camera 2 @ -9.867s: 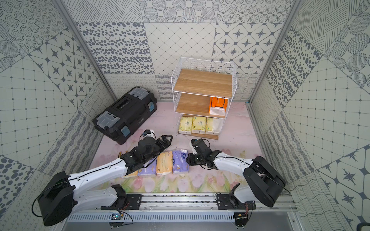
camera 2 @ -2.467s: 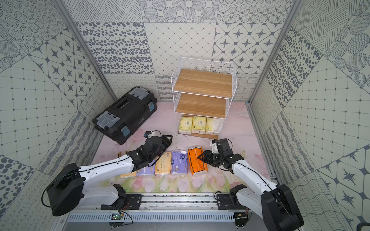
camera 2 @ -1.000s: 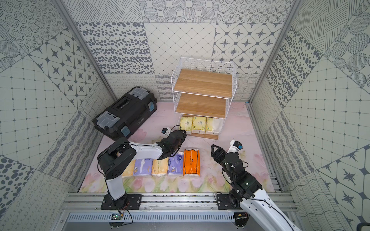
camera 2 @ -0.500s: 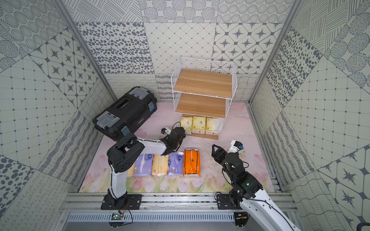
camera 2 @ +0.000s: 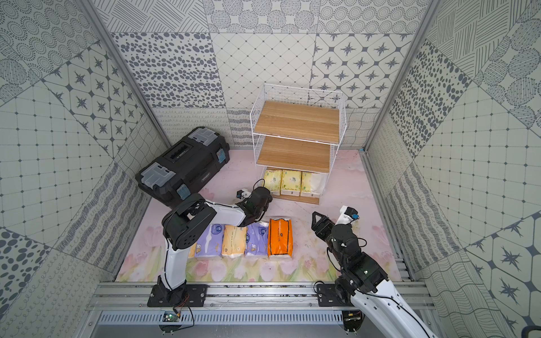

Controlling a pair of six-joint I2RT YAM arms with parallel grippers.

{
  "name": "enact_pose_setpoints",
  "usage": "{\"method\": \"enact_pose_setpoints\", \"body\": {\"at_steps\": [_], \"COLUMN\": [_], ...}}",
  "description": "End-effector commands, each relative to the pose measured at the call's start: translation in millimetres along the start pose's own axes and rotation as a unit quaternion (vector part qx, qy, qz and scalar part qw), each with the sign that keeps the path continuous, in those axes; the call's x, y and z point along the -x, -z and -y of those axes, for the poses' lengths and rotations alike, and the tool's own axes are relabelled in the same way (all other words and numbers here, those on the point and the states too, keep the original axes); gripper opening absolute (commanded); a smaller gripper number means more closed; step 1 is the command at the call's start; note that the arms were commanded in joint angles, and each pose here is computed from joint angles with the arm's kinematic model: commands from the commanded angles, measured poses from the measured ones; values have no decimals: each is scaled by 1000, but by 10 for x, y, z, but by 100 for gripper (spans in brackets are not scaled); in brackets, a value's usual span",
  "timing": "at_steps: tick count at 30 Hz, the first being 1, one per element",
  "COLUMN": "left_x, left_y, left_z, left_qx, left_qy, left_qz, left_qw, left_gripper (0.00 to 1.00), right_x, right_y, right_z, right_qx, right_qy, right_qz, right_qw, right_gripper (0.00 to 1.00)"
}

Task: Remove the tissue boxes from the shelf
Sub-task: Pick up a box of tissues from the shelf.

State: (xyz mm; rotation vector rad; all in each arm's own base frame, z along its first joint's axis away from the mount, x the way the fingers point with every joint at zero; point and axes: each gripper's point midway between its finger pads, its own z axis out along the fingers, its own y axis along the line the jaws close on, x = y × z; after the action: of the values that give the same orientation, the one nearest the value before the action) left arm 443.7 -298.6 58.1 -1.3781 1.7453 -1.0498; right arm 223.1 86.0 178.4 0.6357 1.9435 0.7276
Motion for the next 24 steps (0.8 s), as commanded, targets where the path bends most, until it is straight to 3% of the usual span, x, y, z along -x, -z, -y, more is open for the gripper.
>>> {"method": "enact_pose_setpoints", "body": {"at_steps": [1,3,12,24], "left_x": [52,53,-75,-187], "left_y": [83,120,284,665], "left_z": [243,292,405,486], "left_qx": [-36,-43,-64,-80], "left_qy": [-1,1,32,47], "left_qz": [8,4,-37,-72], "left_qw": [999,999,997,993], "left_gripper": [4,0,0,0], "right_x": [52,28,-62,-202], "right_y": [35,25,-84,-412], "right_z": [-98,-93,-170,-580], "right_qx": [17,17,40,105], "right_qy": [-12,-17,-41,-94], "right_qz": [5,0,-15,-55], "right_qw": [1000,1000,998,989], "right_gripper": [69,69,70,76]}}
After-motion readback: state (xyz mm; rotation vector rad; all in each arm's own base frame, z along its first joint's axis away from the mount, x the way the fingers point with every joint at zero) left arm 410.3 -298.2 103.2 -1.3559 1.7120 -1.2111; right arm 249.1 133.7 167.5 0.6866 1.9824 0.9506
